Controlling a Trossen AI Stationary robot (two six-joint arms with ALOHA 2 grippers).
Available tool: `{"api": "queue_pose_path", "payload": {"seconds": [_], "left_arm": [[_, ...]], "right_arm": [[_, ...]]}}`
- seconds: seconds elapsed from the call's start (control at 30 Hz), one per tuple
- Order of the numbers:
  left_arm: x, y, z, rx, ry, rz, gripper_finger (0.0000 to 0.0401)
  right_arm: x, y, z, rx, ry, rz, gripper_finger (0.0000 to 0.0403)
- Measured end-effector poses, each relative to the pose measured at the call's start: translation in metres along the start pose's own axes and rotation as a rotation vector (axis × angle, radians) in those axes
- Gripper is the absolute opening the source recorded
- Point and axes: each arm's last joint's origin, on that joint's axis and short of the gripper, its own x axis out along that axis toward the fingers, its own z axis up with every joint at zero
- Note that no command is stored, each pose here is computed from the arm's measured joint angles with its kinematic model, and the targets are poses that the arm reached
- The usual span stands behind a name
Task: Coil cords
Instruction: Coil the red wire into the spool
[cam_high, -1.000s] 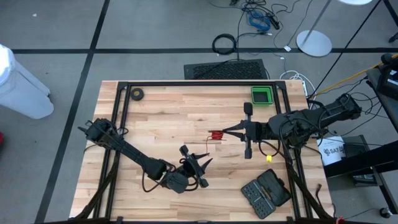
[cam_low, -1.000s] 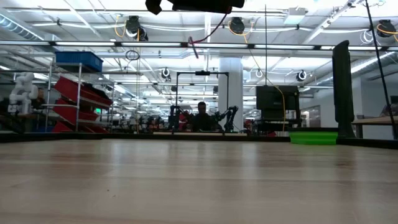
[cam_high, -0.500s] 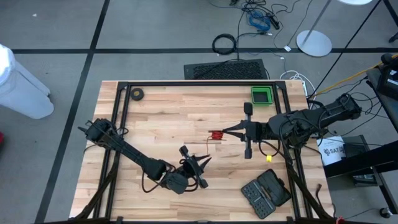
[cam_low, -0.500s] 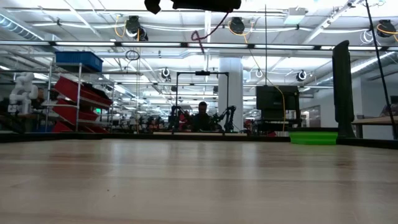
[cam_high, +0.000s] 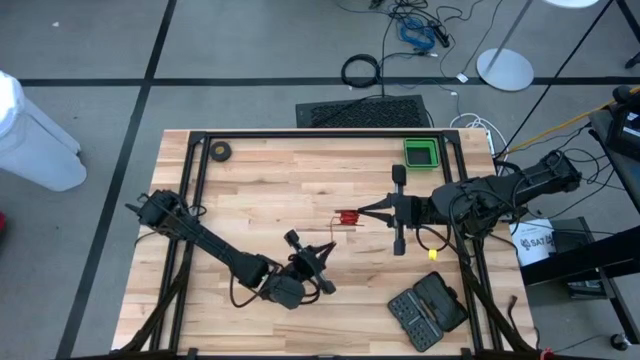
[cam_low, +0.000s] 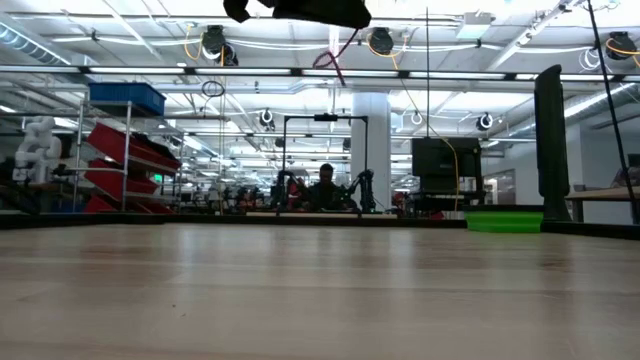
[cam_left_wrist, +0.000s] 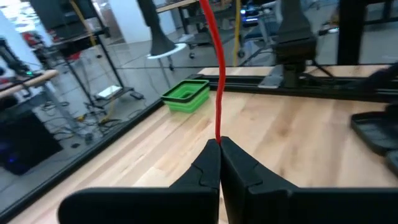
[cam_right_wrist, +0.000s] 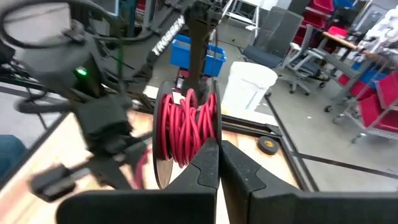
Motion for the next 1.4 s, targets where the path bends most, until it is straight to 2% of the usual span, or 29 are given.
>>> {"api": "queue_pose_path", "payload": {"seconds": [0.17, 0.33, 0.43, 0.7, 0.9, 1.17, 1.4], "left_arm": [[0.017, 0.010, 0.001, -0.009, 0.011, 0.044, 0.0003], [0.035, 0.017, 0.001, -0.059, 0.034, -0.030, 0.0002], [0.041, 0.021, 0.001, -0.087, 0.036, -0.023, 0.0002], [0.050, 0.026, 0.009, -0.134, -0.009, -0.002, 0.0002], [0.058, 0.032, 0.013, -0.156, -0.029, -0.008, 0.0002], [0.068, 0.038, 0.013, -0.162, -0.027, 0.000, 0.0001], [0.064, 0.034, 0.018, -0.181, -0.059, -0.074, 0.0001]], "right_arm": [[0.000, 0.000, 0.002, 0.062, -0.018, 0.022, 0.0000], [0.000, 0.000, 0.004, 0.115, -0.043, 0.014, 0.0000], [0.002, 0.000, 0.008, 0.148, -0.078, 0.001, 0.0000], [0.021, 0.003, 0.001, 0.150, -0.025, -0.210, 0.0000], [0.031, 0.006, 0.001, 0.144, -0.045, -0.302, 0.0000], [0.036, 0.008, 0.003, 0.143, -0.072, -0.305, 0.0000], [0.042, 0.010, -0.001, 0.125, -0.041, -0.342, 0.0000]]}}
